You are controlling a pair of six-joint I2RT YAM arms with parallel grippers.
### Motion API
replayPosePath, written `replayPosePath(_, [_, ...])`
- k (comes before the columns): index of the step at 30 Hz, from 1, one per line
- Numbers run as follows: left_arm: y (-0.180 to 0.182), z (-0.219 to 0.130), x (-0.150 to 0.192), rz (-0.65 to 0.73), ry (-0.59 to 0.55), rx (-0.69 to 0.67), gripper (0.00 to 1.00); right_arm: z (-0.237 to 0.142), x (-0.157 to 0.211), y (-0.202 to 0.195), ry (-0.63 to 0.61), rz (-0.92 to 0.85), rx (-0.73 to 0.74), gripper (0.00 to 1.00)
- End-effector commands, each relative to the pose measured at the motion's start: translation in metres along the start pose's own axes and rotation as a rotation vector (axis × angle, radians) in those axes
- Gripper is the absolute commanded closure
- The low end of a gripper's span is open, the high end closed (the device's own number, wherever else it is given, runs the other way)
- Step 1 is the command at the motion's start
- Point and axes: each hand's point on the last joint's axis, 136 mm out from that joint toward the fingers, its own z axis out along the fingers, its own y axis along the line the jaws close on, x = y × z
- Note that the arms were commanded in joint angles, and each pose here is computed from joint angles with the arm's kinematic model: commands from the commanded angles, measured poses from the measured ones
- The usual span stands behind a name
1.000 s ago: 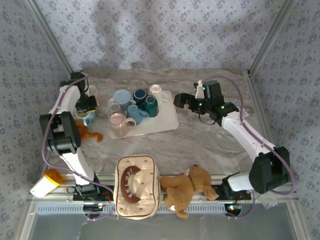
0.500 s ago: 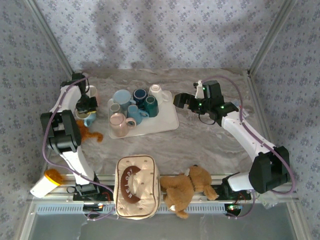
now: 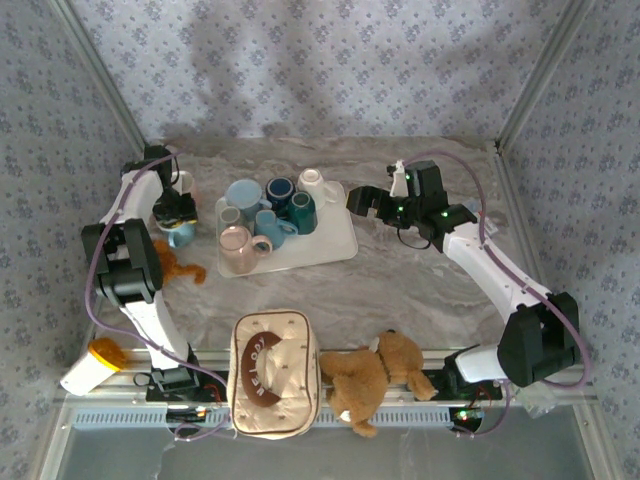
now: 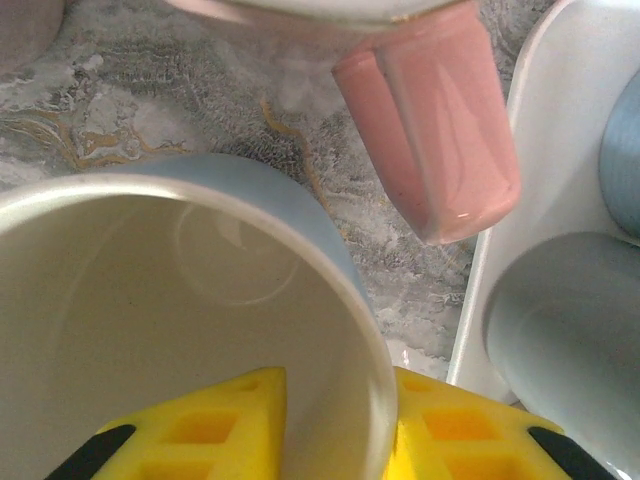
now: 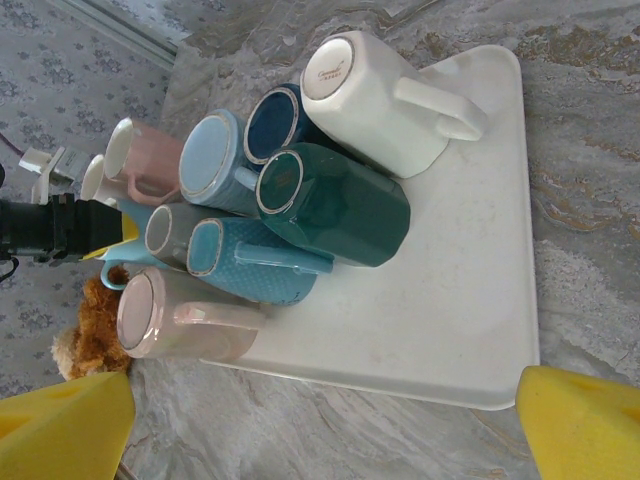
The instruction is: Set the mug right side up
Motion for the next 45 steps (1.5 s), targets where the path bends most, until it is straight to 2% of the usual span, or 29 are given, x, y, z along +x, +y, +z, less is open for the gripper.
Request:
replayPosePath(1, [-0.003,-0.02,-0.006,0.008,-0.04,0.029,0.71,-0.001,-0.009,0.006,-0.014,0.002,-0.02,0.0])
replayPosePath(10, [-0.005,-0.066,-0.012,0.013,-0.187,0.045,0.67,-0.003,-0.007,0.002,-0.022,-0.002,0.009,0.0])
replayPosePath(15, [-0.018,-0.096,-0.011,0.042,-0.3,0.118,0.6,-0.01,-0.006,-0.003,-0.049,-0.011,0.045,0.0])
replayPosePath(19, [-0.042,-0.127,-0.007,0.096,-0.438,0.231,0.58,-0.015,-0.006,-0.005,-0.086,-0.042,0.064,0.0])
replayPosePath(22, [-0.08,-0.156,0.0,0.221,-0.558,0.374,0.56,-0.017,-0.005,-0.003,-0.105,-0.089,0.069,0.0])
replayPosePath(25, [-0.124,-0.18,0.02,0.351,-0.615,0.557,0.54,-0.015,-0.003,0.003,-0.104,-0.152,0.066,0.0])
replayPosePath(29, [-0.175,-0.202,0.056,0.535,-0.613,0.741,0.52,-0.002,-0.001,0.012,-0.08,-0.241,0.058,0.0])
replayPosePath(32, [-0.194,-0.208,0.076,0.627,-0.602,0.788,0.51,0.014,-0.001,0.015,-0.069,-0.273,0.028,0.0])
replayPosePath(38, [-0.21,-0.206,0.096,0.701,-0.561,0.825,0.5,0.049,-0.028,0.016,-0.044,-0.179,0.015,0.03])
replayPosePath(45, [-0.222,-0.194,0.112,0.766,-0.498,0.808,0.49,0.114,-0.045,-0.004,0.059,-0.002,0.152,0.0])
